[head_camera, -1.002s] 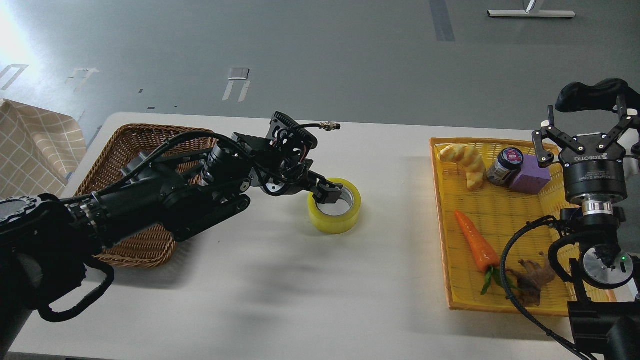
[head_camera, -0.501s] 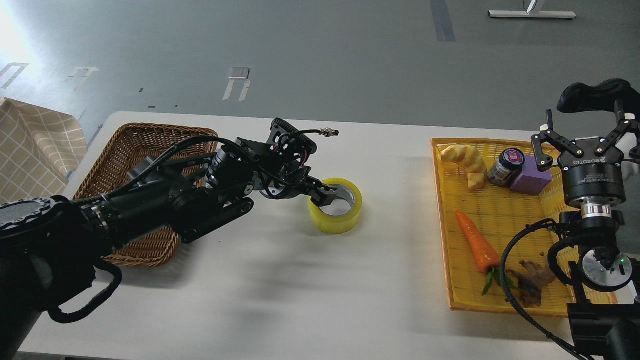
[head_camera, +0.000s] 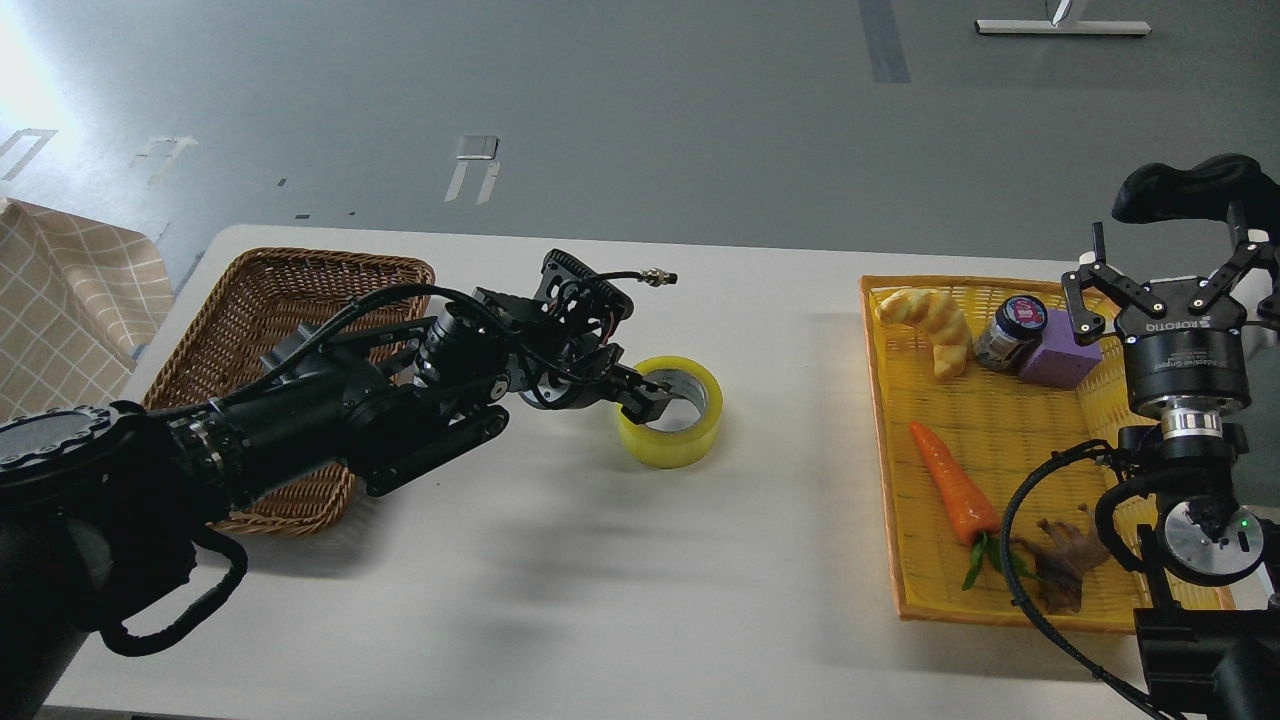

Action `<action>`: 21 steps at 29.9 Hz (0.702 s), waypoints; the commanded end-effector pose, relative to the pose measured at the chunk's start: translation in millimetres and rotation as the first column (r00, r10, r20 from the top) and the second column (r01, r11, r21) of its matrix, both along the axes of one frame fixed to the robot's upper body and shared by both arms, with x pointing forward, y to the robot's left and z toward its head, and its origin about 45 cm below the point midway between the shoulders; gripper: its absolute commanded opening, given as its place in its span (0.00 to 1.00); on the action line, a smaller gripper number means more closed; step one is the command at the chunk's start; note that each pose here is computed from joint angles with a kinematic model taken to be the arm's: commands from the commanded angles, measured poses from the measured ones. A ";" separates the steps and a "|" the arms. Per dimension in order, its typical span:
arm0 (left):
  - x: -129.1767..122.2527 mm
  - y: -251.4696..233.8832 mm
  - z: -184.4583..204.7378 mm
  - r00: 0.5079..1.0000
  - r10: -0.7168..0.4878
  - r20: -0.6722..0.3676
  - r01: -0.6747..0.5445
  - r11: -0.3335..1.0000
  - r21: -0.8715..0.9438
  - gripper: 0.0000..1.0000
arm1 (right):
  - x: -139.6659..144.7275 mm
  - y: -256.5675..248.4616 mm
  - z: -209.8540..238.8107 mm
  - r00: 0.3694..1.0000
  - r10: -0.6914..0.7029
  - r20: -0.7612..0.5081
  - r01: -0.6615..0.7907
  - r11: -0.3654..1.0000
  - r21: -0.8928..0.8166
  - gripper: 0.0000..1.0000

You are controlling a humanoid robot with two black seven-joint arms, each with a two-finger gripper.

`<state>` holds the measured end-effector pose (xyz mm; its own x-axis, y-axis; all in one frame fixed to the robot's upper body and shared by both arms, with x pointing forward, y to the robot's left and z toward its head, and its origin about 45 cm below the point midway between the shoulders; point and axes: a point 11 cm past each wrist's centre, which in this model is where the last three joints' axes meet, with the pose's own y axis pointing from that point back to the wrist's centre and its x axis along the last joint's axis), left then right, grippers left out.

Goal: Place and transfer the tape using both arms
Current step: 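Lower the left gripper onto the tape roll and grasp it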

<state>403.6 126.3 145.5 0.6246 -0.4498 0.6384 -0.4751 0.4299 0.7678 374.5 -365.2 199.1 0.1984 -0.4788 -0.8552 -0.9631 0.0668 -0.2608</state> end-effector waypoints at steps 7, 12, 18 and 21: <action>1.8 9.2 -6.6 1.000 0.024 -0.014 -0.024 1.000 0.012 0.32 | -0.4 0.1 -0.6 1.000 -0.002 0.000 0.002 1.000 0.002 1.00; 2.1 1.3 -3.2 1.000 0.004 -0.016 -0.004 1.000 -0.007 0.00 | -0.4 0.1 -0.6 1.000 -0.002 0.000 0.002 1.000 0.002 1.00; 8.0 -6.3 12.0 0.999 -0.033 -0.002 0.033 0.999 -0.041 0.00 | 0.0 0.1 -0.5 1.000 -0.002 0.000 0.002 1.000 0.002 1.00; 16.3 -7.1 26.2 0.999 -0.041 0.026 0.042 0.998 -0.045 0.00 | -0.4 -0.2 -1.0 1.000 -0.003 -0.001 0.003 1.000 0.002 1.00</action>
<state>413.2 119.8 160.1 0.6081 -0.4443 0.6579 -0.4612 0.4769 0.7483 374.5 -364.8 198.6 0.1976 -0.4769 -0.8565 -0.9629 0.0693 -0.2607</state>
